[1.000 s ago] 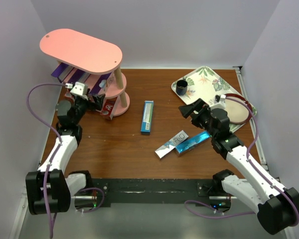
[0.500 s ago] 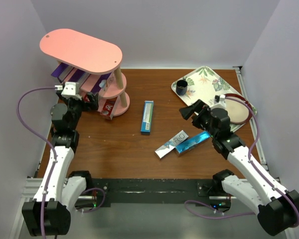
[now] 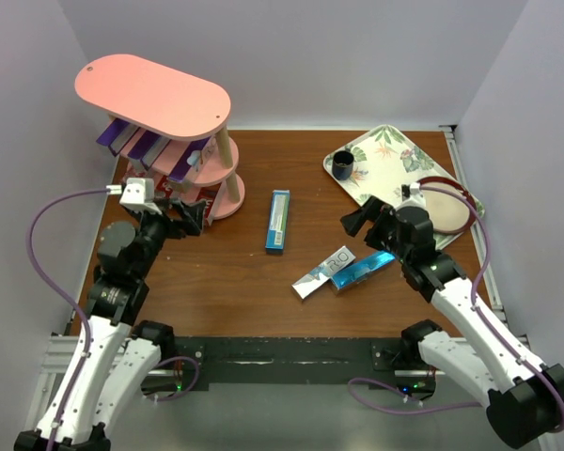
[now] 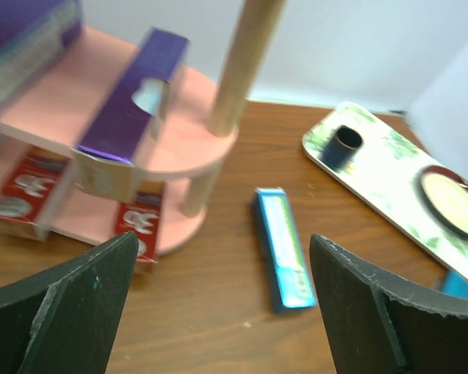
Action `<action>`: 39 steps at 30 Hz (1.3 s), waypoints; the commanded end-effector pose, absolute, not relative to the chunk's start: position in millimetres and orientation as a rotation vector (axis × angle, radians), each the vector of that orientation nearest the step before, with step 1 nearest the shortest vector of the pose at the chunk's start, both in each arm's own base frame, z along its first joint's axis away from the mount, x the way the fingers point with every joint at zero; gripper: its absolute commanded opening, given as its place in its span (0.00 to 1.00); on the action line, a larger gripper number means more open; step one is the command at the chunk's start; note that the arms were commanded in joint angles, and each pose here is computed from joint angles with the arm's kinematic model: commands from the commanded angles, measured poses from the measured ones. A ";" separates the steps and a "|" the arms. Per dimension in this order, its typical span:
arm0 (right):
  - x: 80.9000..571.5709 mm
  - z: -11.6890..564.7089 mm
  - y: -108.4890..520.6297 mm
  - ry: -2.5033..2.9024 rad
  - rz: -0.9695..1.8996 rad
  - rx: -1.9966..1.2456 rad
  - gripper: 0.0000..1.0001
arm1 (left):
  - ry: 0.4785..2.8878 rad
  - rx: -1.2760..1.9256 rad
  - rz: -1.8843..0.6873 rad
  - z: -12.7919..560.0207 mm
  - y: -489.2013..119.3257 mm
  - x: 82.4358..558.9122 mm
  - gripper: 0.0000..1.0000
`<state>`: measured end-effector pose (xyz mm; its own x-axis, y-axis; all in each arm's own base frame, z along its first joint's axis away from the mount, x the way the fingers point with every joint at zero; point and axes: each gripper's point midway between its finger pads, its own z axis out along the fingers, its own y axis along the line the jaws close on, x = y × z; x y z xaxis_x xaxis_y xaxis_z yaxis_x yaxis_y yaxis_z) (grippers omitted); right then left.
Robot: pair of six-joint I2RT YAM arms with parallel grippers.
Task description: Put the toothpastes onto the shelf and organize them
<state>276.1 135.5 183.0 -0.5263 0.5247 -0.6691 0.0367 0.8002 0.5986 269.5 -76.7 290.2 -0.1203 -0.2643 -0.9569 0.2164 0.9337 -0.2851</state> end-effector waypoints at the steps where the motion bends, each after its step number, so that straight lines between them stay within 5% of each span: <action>1: 277.0 193.7 125.9 2.027 0.595 0.379 0.99 | 1.743 -0.074 -0.623 262.2 -107.2 253.9 0.96; 10: 273.7 181.2 124.6 2.054 0.580 0.373 0.99 | 1.841 0.011 -0.795 238.6 -178.1 247.1 0.97; 23: 268.1 185.9 121.4 2.045 0.573 0.357 0.99 | 1.892 0.019 -0.366 158.7 -242.9 265.0 1.00; 39: 263.9 182.1 117.5 2.054 0.550 0.343 0.99 | 1.909 0.005 -0.187 69.6 -274.8 296.0 1.00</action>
